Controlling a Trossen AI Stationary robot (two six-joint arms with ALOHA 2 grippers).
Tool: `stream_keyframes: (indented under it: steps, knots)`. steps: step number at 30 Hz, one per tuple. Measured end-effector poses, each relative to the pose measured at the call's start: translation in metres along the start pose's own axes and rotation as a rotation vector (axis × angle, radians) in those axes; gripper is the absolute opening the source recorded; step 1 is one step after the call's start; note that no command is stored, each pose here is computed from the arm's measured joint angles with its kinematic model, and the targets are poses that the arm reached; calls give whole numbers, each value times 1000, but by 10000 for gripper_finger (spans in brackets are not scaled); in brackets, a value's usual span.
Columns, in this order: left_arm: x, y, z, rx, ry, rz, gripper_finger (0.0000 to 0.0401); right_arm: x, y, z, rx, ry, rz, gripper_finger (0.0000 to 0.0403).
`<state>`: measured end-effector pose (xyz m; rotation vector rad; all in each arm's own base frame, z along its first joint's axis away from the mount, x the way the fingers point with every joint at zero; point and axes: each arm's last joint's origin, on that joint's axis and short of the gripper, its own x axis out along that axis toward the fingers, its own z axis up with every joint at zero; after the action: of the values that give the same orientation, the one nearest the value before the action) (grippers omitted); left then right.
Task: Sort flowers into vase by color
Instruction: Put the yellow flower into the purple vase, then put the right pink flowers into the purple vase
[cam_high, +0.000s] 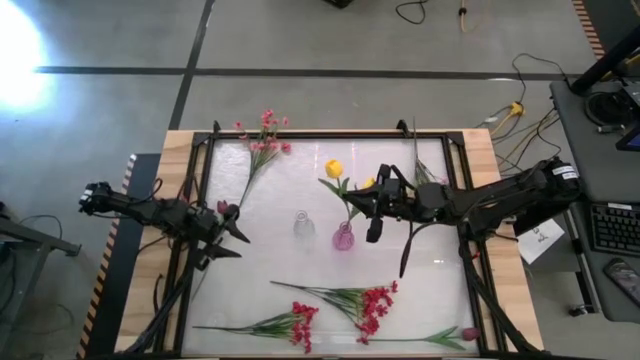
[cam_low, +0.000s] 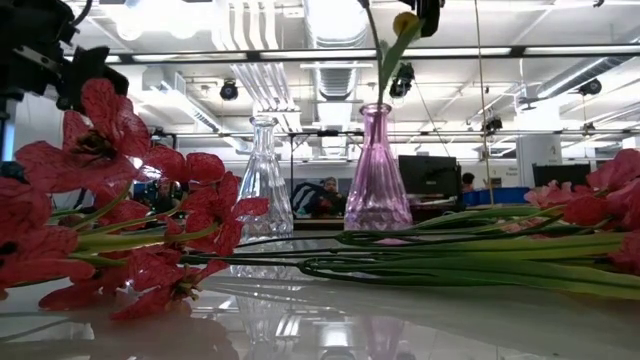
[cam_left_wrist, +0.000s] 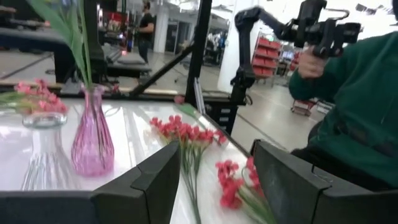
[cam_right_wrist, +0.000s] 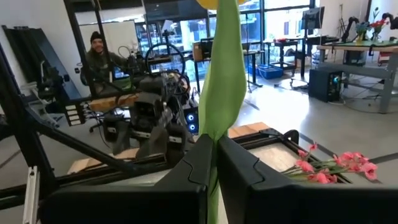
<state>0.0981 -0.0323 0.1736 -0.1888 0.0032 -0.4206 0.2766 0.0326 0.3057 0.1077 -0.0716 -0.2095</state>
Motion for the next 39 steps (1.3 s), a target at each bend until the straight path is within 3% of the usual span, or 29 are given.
stream_keyframes:
  steps: [8, 13, 18, 24, 34, 39]
  knots:
    - [0, 0, 0, 21, -3, -1, 194, -1, 0, -4, -73, 42, 18, 51]
    - [0, -2, 10, -147, -101, -28, 194, -5, 0, -3, -116, 77, 57, 95]
    - [-4, -6, 29, -97, -295, -80, 194, -12, -3, -1, -174, 163, 56, 140]
    - [-8, -8, 38, -72, -392, -104, 194, -19, 2, 23, -252, 273, 71, 173]
    - [-13, -13, 59, 87, -646, -128, 194, -27, 15, 68, -339, 301, 55, 179]
    - [-1, -17, 86, 160, -633, -104, 194, -31, 17, 89, -351, 259, 24, 178]
